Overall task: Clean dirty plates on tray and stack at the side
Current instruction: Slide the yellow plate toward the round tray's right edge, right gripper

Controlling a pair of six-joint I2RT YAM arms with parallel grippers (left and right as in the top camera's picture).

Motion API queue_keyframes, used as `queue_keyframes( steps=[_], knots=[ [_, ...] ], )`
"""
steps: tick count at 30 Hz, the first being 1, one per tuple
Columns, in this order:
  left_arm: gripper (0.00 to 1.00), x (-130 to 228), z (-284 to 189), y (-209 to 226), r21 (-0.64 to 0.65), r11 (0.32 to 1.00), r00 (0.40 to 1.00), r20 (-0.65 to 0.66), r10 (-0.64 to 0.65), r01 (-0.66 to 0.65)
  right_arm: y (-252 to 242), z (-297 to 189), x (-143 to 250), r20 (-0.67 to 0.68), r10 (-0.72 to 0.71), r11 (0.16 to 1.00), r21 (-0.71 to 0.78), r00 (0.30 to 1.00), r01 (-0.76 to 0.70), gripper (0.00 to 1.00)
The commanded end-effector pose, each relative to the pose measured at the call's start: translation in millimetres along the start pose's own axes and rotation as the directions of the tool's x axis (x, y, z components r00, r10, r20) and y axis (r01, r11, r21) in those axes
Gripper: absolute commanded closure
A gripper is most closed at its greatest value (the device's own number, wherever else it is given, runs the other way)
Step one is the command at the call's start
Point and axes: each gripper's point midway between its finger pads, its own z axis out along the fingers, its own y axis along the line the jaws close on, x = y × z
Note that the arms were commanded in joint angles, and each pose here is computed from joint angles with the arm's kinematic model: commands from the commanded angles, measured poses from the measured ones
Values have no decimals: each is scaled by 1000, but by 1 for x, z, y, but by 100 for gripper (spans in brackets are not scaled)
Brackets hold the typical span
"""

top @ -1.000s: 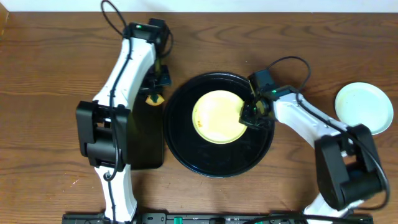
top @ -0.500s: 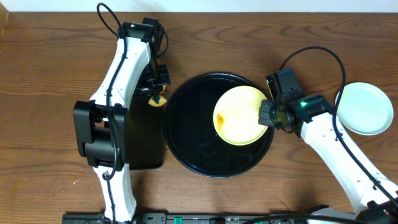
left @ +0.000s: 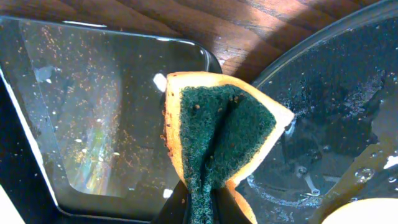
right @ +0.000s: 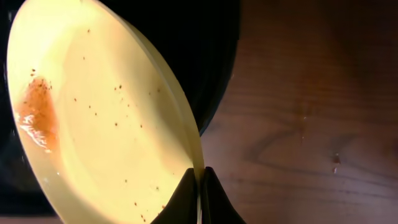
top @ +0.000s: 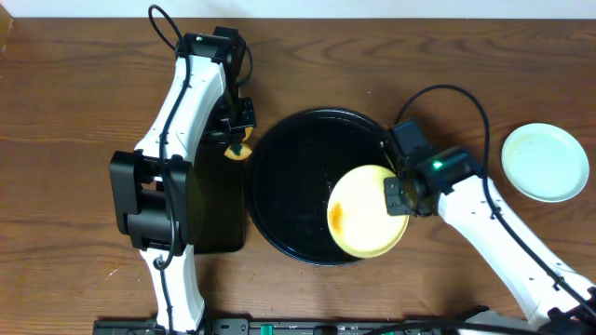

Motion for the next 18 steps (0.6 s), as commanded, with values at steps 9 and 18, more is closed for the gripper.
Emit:
queue_keyframes(
  steps=[9, 18],
  knots=[
    [92, 1, -13, -4, 33, 999, 999, 21, 32, -32, -20, -15, -10, 88, 20, 988, 148, 996, -33, 98],
    [92, 1, -6, -4, 32, 999, 999, 18, 32, -32, -42, -65, -50, 245, 2, 962, 263, 970, -69, 98]
  ],
)
